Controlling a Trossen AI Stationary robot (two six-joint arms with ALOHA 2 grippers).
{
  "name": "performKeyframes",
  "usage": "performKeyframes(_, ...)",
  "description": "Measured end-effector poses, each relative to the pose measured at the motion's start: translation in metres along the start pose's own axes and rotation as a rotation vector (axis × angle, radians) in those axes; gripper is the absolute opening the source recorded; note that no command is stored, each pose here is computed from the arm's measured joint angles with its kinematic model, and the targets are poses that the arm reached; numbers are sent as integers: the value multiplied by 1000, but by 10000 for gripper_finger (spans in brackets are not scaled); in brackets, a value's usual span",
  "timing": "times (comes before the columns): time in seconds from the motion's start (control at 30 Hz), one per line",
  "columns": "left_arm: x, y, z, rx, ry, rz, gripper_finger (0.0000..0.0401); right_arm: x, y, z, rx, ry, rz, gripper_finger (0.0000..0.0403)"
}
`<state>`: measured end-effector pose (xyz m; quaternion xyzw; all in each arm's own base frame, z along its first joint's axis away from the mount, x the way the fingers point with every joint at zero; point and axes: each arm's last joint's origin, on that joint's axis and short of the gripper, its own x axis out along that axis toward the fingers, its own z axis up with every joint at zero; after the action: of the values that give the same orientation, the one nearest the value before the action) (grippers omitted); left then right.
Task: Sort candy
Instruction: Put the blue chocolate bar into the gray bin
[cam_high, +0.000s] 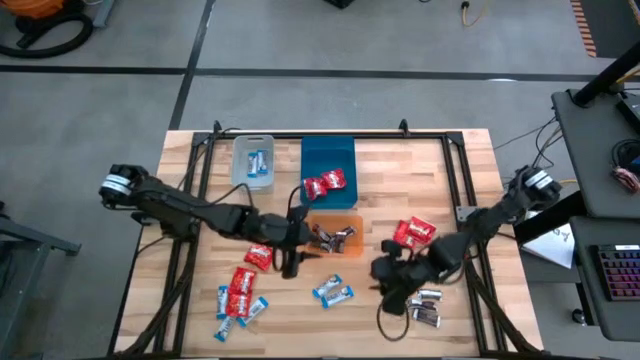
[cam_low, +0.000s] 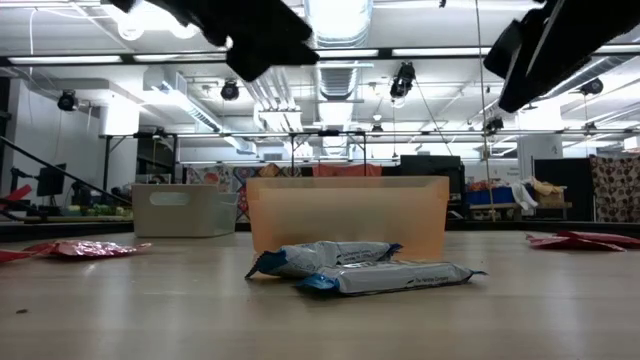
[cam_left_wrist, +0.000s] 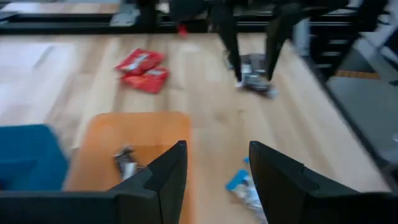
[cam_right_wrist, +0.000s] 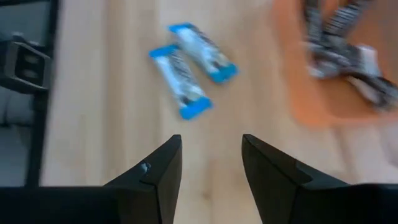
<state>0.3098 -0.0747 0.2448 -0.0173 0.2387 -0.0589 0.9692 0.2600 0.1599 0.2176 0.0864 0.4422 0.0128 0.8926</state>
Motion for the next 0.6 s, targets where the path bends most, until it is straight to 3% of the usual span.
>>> performKeyframes(0.33, -21, -41, 2, 44, -31, -43, 155, 60, 32, -19, -28, -46, -61, 156)
performKeyframes(0.6, -27, -49, 3, 47, -52, -9, 155, 87, 48, -11, -81, -34, -103, 186)
